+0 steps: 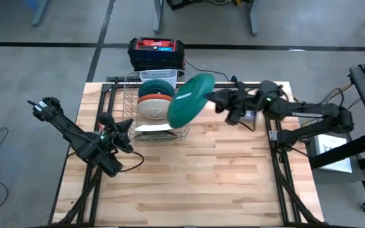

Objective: Sort dishes
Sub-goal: Put the green plate into the dish rack

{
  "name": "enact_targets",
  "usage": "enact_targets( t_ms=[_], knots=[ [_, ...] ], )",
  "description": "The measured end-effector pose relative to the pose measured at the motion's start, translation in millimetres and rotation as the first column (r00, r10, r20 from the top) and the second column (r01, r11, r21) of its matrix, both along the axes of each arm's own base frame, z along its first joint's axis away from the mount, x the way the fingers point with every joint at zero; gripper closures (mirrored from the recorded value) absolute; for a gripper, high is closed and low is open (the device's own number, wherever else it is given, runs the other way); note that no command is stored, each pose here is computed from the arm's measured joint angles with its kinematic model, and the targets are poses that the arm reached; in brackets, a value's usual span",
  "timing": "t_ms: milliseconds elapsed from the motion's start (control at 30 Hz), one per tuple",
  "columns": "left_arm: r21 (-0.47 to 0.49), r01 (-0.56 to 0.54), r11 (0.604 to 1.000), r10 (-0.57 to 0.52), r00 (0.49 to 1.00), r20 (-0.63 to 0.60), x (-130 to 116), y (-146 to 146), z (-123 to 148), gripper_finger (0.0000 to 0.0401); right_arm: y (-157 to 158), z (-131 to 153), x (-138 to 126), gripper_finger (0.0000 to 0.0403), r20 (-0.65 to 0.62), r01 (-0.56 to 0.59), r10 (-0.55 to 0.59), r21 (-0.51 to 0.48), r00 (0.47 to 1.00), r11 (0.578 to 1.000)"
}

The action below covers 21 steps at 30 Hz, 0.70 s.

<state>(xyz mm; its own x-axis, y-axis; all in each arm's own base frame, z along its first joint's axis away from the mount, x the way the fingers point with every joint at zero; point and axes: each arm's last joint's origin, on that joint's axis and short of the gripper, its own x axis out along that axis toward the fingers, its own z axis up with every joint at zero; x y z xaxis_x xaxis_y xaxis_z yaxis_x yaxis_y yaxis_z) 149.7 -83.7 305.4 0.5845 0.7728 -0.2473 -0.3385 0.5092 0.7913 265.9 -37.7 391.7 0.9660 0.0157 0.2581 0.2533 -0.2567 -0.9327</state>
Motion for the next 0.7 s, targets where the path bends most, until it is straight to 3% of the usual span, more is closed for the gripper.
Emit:
enact_targets(
  t_ms=[300,467,700],
  knots=[
    [-0.240,-0.045,0.970,0.043,0.999,-0.011,-0.8,-2.1,14.3,0.0401,-24.9,14.9,60.9,0.0403,-0.021,-0.083,0.081,-0.164,0.997,0.983],
    [-0.306,-0.049,0.951,0.065,0.997,0.041,-2.3,-1.7,22.3,0.0401,-45.2,14.5,83.9,0.0403,-0.042,-0.183,0.178,-0.202,0.983,0.962],
    [-0.342,0.001,0.940,0.017,0.999,0.049,-16.1,2.6,31.1,0.0401,-72.6,4.7,111.9,0.0403,-0.068,-0.210,0.199,-0.253,0.978,0.944]
  ],
)
